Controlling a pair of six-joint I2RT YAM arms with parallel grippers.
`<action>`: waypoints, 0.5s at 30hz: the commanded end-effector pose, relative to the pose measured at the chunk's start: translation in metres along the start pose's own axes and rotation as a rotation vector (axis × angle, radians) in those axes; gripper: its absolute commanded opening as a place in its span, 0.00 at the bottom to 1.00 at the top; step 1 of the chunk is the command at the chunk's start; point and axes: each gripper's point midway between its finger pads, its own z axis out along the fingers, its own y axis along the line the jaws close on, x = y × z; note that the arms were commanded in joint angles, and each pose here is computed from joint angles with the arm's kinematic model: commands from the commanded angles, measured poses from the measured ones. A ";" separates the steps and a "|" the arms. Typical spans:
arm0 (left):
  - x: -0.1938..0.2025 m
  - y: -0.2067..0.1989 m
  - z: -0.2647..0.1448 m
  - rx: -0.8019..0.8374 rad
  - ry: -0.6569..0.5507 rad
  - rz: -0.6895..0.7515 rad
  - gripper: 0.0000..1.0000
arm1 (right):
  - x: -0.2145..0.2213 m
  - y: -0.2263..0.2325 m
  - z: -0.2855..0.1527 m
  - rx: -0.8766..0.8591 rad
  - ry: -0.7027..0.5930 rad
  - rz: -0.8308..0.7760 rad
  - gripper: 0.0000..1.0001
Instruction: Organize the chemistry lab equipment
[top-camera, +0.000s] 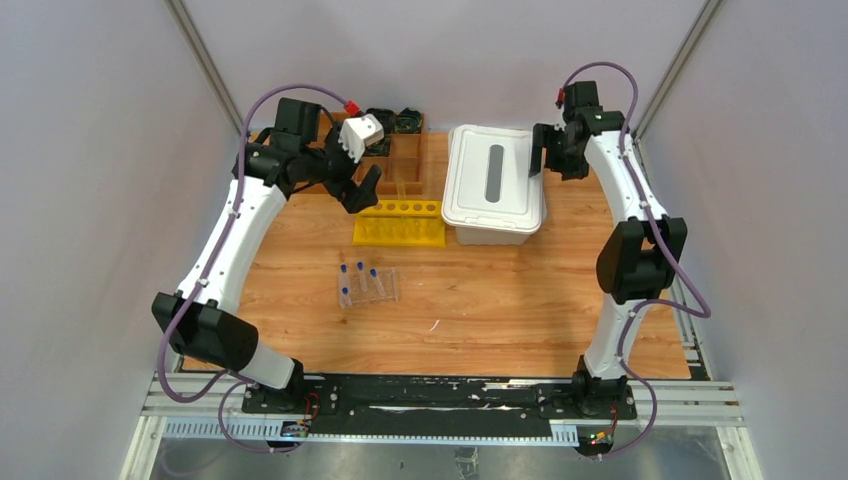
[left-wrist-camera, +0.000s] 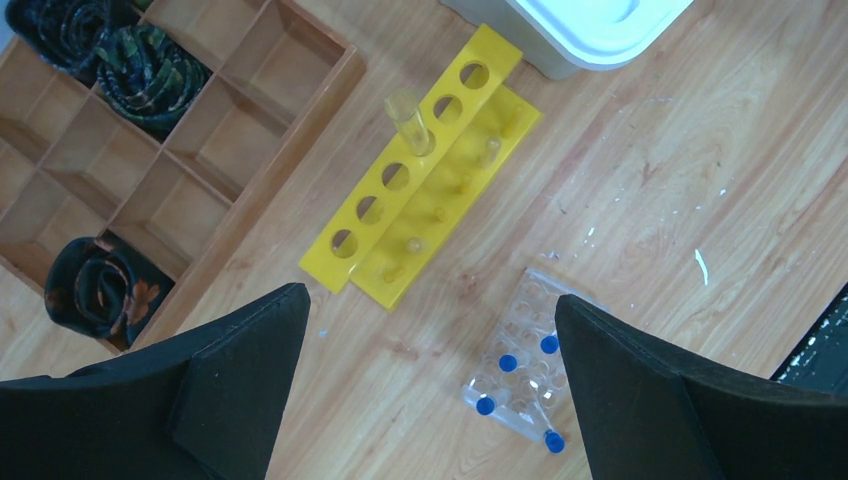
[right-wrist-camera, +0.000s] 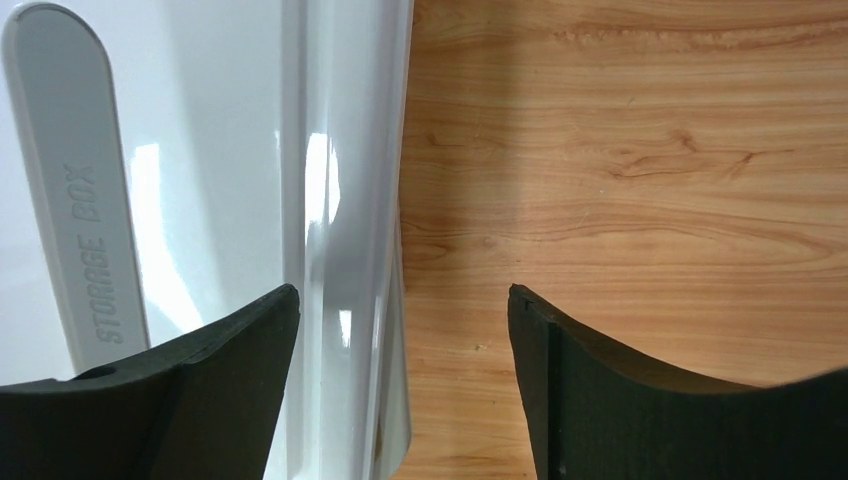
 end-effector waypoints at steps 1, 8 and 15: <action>-0.010 -0.008 -0.006 0.034 -0.044 0.002 1.00 | -0.003 -0.001 0.013 -0.009 0.013 0.007 0.77; -0.002 -0.009 -0.005 0.039 -0.032 -0.006 1.00 | -0.010 0.001 0.025 -0.023 0.012 -0.001 0.73; 0.003 -0.012 -0.003 0.051 -0.024 -0.012 1.00 | -0.028 0.009 0.028 -0.060 -0.024 -0.013 0.71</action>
